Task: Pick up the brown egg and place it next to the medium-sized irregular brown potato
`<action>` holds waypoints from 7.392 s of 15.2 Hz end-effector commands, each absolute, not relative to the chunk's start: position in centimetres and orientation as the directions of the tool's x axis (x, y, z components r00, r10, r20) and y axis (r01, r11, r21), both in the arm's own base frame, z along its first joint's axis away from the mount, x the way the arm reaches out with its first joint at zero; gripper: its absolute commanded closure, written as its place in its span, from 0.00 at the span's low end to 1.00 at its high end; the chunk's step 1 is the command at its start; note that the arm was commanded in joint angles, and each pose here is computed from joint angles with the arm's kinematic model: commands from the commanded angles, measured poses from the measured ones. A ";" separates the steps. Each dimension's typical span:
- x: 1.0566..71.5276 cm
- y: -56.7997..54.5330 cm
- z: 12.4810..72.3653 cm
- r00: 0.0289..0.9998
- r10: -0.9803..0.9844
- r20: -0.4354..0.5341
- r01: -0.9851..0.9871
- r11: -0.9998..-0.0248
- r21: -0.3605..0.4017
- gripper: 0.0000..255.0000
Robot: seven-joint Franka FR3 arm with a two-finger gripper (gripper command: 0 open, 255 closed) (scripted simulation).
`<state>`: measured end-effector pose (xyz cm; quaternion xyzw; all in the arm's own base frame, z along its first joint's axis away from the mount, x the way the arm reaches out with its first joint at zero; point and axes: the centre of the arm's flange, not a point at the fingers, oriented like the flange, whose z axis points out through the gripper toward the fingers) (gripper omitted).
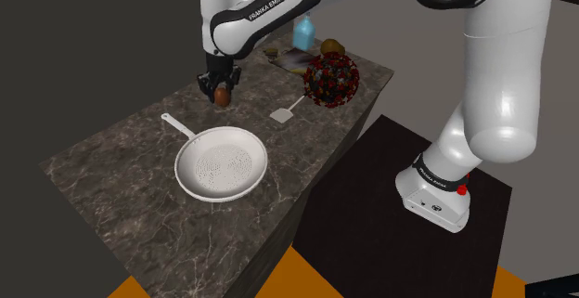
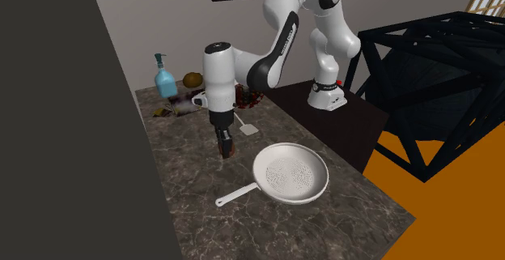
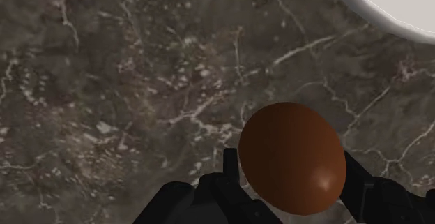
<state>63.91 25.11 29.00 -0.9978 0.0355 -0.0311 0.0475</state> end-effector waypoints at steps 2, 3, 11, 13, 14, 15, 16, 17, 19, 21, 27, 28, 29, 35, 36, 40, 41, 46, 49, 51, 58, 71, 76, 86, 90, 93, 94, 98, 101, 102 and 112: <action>64.0 25.0 30.6 0.996 -0.074 0.059 -0.068 -0.993 -0.097 1.00; 64.0 25.0 31.1 0.996 -0.074 0.059 -0.068 -0.993 -0.097 1.00; 64.0 25.0 35.3 0.996 -0.074 0.059 -0.068 -0.993 -0.097 1.00; 64.0 25.0 36.4 0.996 -0.074 0.059 -0.068 -0.993 -0.097 1.00; 64.0 25.0 36.9 0.996 -0.074 0.059 -0.068 -0.993 -0.097 1.00; 64.0 25.0 37.4 0.996 -0.074 0.059 -0.068 -0.993 -0.097 1.00; 64.0 25.0 38.0 0.996 -0.074 0.059 -0.068 -0.993 -0.097 1.00; 64.0 25.0 38.5 0.996 -0.074 0.059 -0.068 -0.993 -0.097 1.00; 64.0 25.0 39.5 0.996 -0.074 0.059 -0.068 -0.993 -0.097 1.00; 64.0 25.0 40.5 0.996 -0.074 0.059 -0.068 -0.993 -0.097 1.00; 61.5 17.5 40.5 0.996 -0.074 0.059 -0.068 -0.993 -0.097 1.00; 61.0 16.3 40.5 0.996 -0.074 0.059 -0.068 -0.993 -0.097 1.00; 60.6 15.0 40.5 0.996 -0.074 0.059 -0.068 -0.993 -0.097 1.00; 58.1 7.5 40.5 0.996 -0.074 0.059 -0.068 -0.993 -0.097 1.00; 57.7 6.3 40.5 0.996 -0.074 0.059 -0.068 -0.993 -0.097 1.00; 56.0 1.2 40.5 0.996 -0.074 0.059 -0.068 -0.993 -0.097 1.00; 55.6 0.0 40.5 0.996 -0.074 0.059 -0.068 -0.993 -0.097 1.00; 53.5 -6.3 40.5 0.996 -0.074 0.059 -0.068 -0.993 -0.097 1.00; 52.3 -10.0 40.5 0.996 -0.074 0.059 -0.068 -0.993 -0.097 1.00; 51.4 -12.5 40.5 0.996 -0.074 0.059 -0.068 -0.993 -0.097 1.00; 48.5 -21.3 40.5 0.996 -0.074 0.059 -0.068 -0.993 -0.097 1.00; 45.2 -31.3 37.9 0.996 -0.074 0.059 -0.068 -0.993 -0.097 1.00; 45.2 -31.3 35.2 0.996 -0.074 0.059 -0.068 -0.993 -0.097 1.00; 45.2 -31.3 30.0 0.996 -0.074 0.059 -0.068 -0.993 -0.097 1.00; 45.2 -31.3 27.9 0.996 -0.074 0.059 -0.068 -0.993 -0.097 1.00; 45.2 -31.3 26.3 0.996 -0.074 0.059 -0.068 -0.993 -0.097 1.00; 45.2 -31.3 26.0 0.996 -0.074 0.059 -0.068 -0.993 -0.097 1.00; 45.2 -31.3 26.0 0.996 -0.074 0.059 -0.068 -0.993 -0.097 1.00; 45.2 -31.3 26.0 0.996 -0.074 0.059 -0.068 -0.993 -0.097 1.00; 45.2 -31.3 26.0 0.996 -0.074 0.059 -0.068 -0.993 -0.097 0.00; 44.8 -31.7 30.9 0.996 -0.074 0.059 -0.068 -0.993 -0.097 0.00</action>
